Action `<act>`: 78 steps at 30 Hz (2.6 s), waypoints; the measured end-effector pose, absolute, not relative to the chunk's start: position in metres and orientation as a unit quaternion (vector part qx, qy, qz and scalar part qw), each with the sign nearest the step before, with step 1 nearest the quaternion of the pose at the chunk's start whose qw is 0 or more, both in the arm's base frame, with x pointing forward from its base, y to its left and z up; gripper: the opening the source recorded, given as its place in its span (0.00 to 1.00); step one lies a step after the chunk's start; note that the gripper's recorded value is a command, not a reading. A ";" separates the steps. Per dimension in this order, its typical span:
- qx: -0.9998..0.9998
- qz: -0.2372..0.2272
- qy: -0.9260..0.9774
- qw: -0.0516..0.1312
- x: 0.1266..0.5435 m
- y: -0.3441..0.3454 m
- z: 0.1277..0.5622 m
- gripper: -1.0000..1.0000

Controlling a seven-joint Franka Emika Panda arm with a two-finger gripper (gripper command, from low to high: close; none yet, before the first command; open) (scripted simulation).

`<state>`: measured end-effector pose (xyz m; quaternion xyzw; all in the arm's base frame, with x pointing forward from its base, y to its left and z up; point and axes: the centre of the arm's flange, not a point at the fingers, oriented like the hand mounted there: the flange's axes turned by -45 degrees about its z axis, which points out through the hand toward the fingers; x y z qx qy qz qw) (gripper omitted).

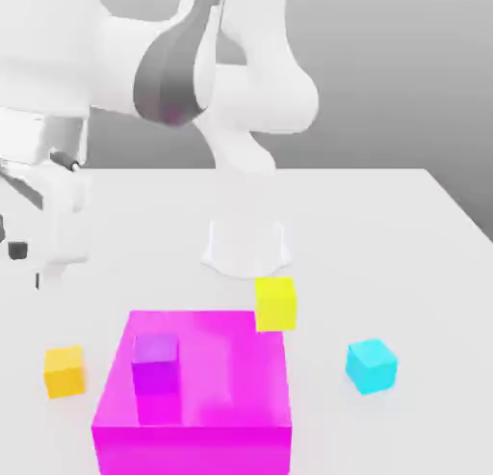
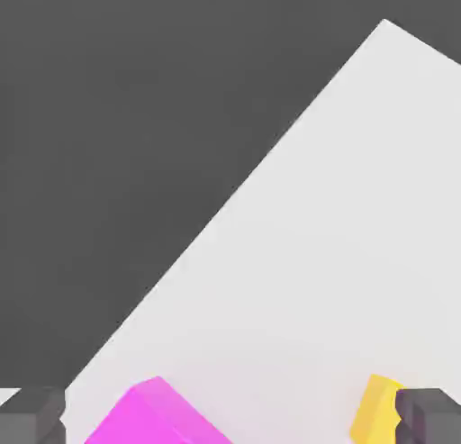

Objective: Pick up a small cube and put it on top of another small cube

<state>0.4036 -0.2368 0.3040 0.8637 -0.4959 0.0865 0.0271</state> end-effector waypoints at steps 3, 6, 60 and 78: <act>0.827 0.043 -0.560 0.015 0.373 -0.257 0.247 0.50; 0.798 0.007 -0.603 0.002 0.350 -0.262 0.197 0.50; 0.997 0.026 0.053 0.054 0.484 -0.045 0.247 0.00; 0.960 0.009 -0.280 0.001 0.379 0.161 0.253 0.00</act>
